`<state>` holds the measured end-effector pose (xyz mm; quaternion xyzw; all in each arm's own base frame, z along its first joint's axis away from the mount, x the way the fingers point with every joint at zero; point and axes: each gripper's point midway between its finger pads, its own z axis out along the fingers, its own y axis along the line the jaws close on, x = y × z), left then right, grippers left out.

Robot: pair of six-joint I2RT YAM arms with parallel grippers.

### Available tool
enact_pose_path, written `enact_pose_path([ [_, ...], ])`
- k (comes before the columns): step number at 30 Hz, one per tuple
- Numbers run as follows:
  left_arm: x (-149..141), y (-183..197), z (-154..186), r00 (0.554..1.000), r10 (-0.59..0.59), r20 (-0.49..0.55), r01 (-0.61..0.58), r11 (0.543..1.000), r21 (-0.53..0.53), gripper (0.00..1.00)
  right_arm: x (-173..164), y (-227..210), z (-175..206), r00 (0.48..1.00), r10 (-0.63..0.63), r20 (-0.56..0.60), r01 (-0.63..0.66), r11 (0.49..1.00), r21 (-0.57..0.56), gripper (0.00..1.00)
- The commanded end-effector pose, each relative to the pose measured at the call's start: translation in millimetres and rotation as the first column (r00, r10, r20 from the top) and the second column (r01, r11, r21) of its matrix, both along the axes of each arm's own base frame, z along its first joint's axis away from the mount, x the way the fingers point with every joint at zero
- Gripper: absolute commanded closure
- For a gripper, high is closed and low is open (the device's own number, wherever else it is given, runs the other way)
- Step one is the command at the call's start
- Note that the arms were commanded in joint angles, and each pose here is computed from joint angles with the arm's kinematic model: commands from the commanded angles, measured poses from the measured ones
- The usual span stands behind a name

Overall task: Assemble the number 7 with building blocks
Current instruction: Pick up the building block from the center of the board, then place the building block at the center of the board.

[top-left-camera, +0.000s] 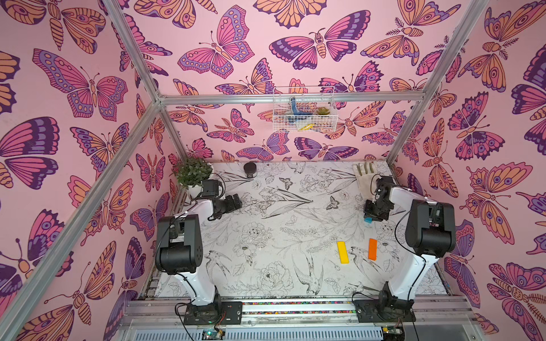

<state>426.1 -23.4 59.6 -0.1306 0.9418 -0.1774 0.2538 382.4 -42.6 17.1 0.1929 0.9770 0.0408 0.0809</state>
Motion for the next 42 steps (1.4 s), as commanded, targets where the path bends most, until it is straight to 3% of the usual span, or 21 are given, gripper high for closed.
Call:
enact_pose_path([
  [1,-3.4,0.4,-8.7,1.0,0.007,-0.02,-0.007,1.0,-0.027,0.0,-7.7,19.1,-3.3,0.997,0.08,-0.02,-0.078,0.994,0.075,0.81],
  [5,-3.3,2.1,-10.1,1.0,0.012,-0.025,-0.013,0.999,-0.041,0.0,-10.9,50.8,2.0,0.975,0.22,-0.037,-0.218,0.974,0.061,0.84],
  [8,-2.9,2.6,-11.0,0.999,0.016,-0.028,-0.017,0.998,-0.055,0.0,-9.7,99.7,11.1,0.901,0.431,-0.049,-0.43,0.902,0.018,0.82],
  [11,-2.2,3.6,-11.3,0.999,0.019,-0.027,-0.021,0.997,-0.069,0.0,-8.2,163.6,24.8,0.73,0.678,-0.081,-0.682,0.731,-0.03,0.81],
  [15,-2.6,6.0,-11.3,0.999,0.029,-0.022,-0.031,0.996,-0.086,0.0,-6.8,228.8,34.5,0.418,0.891,-0.177,-0.908,0.409,-0.087,0.78],
  [17,-2.3,6.4,-11.3,0.999,0.032,-0.02,-0.034,0.995,-0.096,0.0,0.0,242.8,35.2,0.329,0.923,-0.201,-0.944,0.318,-0.082,0.78],
  [23,-0.5,8.5,-14.7,0.999,0.042,-0.027,-0.045,0.989,-0.139,0.01,9.2,273.1,44.2,0.124,0.981,-0.149,-0.991,0.129,0.028,0.84],
  [25,0.1,9.5,-15.6,0.999,0.047,-0.028,-0.051,0.986,-0.159,0.01,12.4,272.5,42.9,0.076,0.98,-0.182,-0.996,0.082,0.023,0.87],
  [29,1.7,9.6,-16.6,0.998,0.055,-0.022,-0.058,0.979,-0.194,0.01,11.4,278.0,34.2,-0.013,0.984,-0.18,-1.0,-0.007,0.029,0.84],
  [35,3.5,10.6,-19.4,0.998,0.064,-0.023,-0.068,0.969,-0.239,0.02,-13.1,308.1,26.6,-0.133,0.973,-0.187,-0.991,-0.132,0.018,0.86],
  [42,5.4,9.5,-18.2,0.998,0.069,-0.004,-0.067,0.957,-0.284,0.03,-15.3,334.9,17.2,-0.185,0.97,-0.16,-0.982,-0.187,0.0,0.9],
])
